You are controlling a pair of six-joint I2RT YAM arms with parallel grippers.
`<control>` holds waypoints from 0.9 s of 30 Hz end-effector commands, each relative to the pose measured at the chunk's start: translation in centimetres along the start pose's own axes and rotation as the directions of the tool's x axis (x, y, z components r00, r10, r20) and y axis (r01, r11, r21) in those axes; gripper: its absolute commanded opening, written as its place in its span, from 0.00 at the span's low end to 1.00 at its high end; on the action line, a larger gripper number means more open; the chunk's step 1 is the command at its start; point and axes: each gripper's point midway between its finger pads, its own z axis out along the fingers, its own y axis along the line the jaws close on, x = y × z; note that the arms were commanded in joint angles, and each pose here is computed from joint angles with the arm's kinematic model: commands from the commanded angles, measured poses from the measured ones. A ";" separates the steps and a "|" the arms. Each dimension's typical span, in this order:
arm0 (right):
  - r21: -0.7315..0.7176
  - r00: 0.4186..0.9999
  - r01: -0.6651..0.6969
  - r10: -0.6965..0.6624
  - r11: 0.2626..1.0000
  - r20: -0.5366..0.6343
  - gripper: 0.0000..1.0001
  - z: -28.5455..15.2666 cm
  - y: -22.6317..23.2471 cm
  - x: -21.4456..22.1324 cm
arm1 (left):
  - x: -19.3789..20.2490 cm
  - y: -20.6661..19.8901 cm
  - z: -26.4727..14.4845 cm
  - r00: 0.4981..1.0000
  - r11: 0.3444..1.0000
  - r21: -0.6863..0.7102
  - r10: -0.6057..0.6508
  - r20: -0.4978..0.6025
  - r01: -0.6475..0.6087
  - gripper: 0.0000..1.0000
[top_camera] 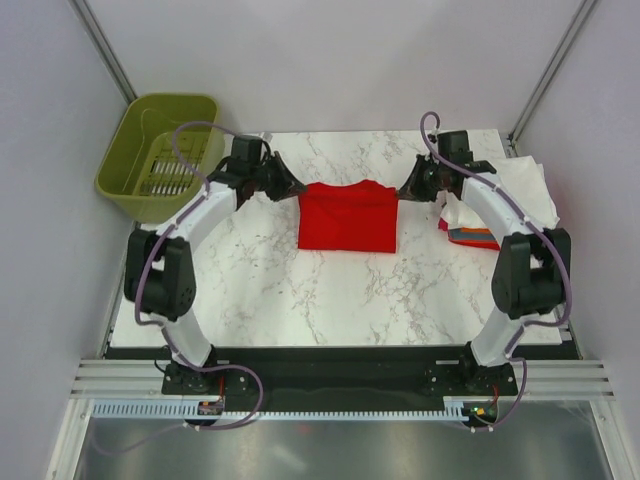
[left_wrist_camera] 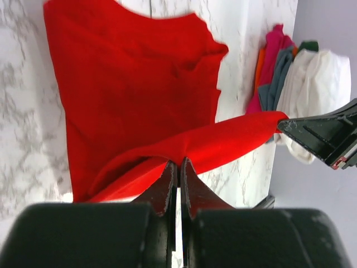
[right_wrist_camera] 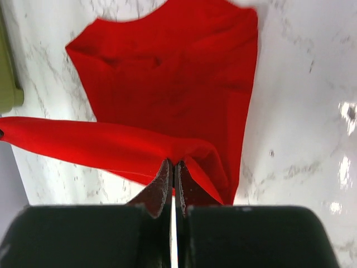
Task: Fold and stack the t-shirts
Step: Fold the tshirt, then neatly place the folded tshirt to the corner
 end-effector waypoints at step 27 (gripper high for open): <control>0.157 0.986 0.046 -0.070 0.987 0.154 0.67 13.1 -5.3 -6.0 | -3.8 6.2 10.4 0.993 0.989 -0.112 0.104 0.060 -0.097 0.92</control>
